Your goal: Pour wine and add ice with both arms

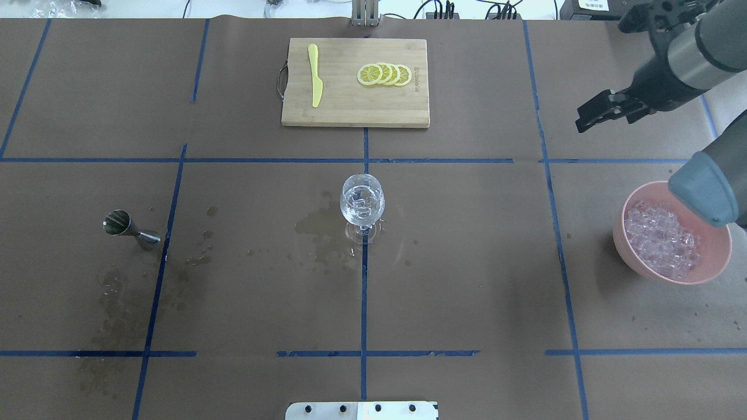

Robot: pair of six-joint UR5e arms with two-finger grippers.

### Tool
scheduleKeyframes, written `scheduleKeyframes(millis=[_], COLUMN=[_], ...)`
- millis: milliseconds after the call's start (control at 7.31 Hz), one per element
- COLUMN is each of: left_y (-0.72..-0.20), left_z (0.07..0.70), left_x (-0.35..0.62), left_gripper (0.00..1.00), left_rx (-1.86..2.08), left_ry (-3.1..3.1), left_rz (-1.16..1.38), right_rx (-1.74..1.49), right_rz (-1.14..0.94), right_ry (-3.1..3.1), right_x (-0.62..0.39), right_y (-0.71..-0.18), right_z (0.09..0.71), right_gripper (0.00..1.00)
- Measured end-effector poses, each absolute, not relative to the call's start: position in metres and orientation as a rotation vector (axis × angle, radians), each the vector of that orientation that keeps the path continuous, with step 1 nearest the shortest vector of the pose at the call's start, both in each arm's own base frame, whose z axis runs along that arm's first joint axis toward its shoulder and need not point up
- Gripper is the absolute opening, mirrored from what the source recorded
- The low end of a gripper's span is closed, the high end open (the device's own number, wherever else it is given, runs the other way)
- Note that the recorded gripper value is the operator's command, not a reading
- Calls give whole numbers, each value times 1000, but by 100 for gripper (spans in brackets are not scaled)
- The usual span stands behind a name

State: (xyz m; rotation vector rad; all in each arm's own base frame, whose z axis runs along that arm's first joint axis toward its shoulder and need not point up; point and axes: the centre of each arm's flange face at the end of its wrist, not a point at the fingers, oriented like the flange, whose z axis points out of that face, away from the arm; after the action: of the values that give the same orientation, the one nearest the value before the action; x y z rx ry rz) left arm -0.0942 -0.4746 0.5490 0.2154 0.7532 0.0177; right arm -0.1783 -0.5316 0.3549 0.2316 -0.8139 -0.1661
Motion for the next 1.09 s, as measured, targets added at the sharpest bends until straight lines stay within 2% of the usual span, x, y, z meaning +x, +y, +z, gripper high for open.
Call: scheduleKeyframes(millis=[547, 820, 1094], left_y=[-463, -459, -450], left_z=[589, 596, 613], left_x=[-102, -102, -101], left_gripper=[100, 100, 100], left_rx=[153, 149, 134], left_ry=[798, 796, 797], left_rz=[-31, -28, -4], right_rx=[197, 169, 137], right_rz=[-260, -270, -247], right_ry=[-816, -798, -783], right_x=[-19, 30, 45], right_y=[-560, -536, -512], right_z=[500, 572, 609], right_gripper=[100, 100, 100])
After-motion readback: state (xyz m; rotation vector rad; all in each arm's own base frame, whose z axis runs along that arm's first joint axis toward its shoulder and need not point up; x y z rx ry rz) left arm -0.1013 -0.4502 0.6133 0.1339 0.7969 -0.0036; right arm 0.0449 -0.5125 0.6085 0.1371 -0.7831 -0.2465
